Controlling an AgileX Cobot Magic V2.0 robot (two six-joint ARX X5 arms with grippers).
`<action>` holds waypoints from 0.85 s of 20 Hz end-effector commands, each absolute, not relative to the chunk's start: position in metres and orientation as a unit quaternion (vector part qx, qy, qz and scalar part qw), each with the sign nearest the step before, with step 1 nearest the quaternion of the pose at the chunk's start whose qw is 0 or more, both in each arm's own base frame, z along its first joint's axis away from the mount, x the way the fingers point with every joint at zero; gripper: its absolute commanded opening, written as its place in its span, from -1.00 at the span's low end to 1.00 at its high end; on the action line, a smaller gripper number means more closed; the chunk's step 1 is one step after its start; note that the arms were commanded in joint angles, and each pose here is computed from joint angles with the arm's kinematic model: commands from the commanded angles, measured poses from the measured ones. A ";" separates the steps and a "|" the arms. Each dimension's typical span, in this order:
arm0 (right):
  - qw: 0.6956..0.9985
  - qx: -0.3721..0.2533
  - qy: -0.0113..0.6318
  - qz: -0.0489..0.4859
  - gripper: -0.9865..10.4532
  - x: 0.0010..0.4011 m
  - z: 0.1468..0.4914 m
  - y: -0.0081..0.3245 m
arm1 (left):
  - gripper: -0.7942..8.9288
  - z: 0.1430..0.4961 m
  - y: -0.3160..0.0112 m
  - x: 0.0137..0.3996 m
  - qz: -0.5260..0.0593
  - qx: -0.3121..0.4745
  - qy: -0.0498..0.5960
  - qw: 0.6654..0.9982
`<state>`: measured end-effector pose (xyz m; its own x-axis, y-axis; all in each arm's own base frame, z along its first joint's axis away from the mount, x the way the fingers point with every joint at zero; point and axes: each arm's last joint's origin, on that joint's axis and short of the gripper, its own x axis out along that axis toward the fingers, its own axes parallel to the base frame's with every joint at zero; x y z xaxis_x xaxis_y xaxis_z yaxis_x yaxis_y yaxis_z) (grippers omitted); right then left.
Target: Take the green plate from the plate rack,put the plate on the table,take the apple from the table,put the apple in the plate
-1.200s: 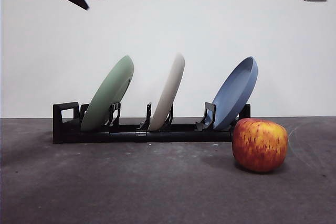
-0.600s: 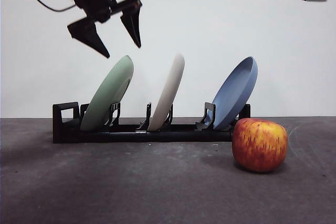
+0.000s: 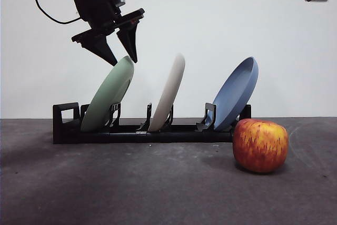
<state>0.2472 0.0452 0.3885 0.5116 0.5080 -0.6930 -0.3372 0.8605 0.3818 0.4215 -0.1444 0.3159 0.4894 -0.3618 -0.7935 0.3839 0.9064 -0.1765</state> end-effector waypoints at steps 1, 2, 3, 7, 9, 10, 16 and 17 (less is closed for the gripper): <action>0.863 0.105 0.430 0.243 0.05 0.249 0.389 0.046 | -0.87 0.310 -0.147 0.423 -0.221 0.023 0.463 0.858; 0.863 0.105 0.430 0.243 0.05 0.249 0.389 0.046 | -0.86 0.309 -0.147 0.422 -0.221 0.024 0.467 0.856; 0.863 0.105 0.430 0.243 0.05 0.249 0.389 0.046 | -0.85 0.309 -0.148 0.421 -0.222 0.026 0.472 0.853; 0.863 0.111 0.432 0.239 0.05 0.249 0.389 0.046 | -0.85 0.308 -0.151 0.418 -0.225 0.028 0.482 0.846; 0.862 0.112 0.432 0.239 0.05 0.249 0.389 0.046 | -0.85 0.312 -0.156 0.416 -0.241 0.023 0.477 0.845; 0.862 0.112 0.432 0.239 0.05 0.249 0.389 0.046 | -0.85 0.319 -0.159 0.415 -0.254 0.018 0.468 0.846; 0.862 0.113 0.433 0.239 0.05 0.249 0.388 0.046 | -0.85 0.414 -0.178 0.386 -0.310 0.018 0.360 0.880; 0.862 0.113 0.433 0.239 0.05 0.249 0.388 0.046 | -0.85 0.433 -0.179 0.375 -0.318 0.019 0.342 0.884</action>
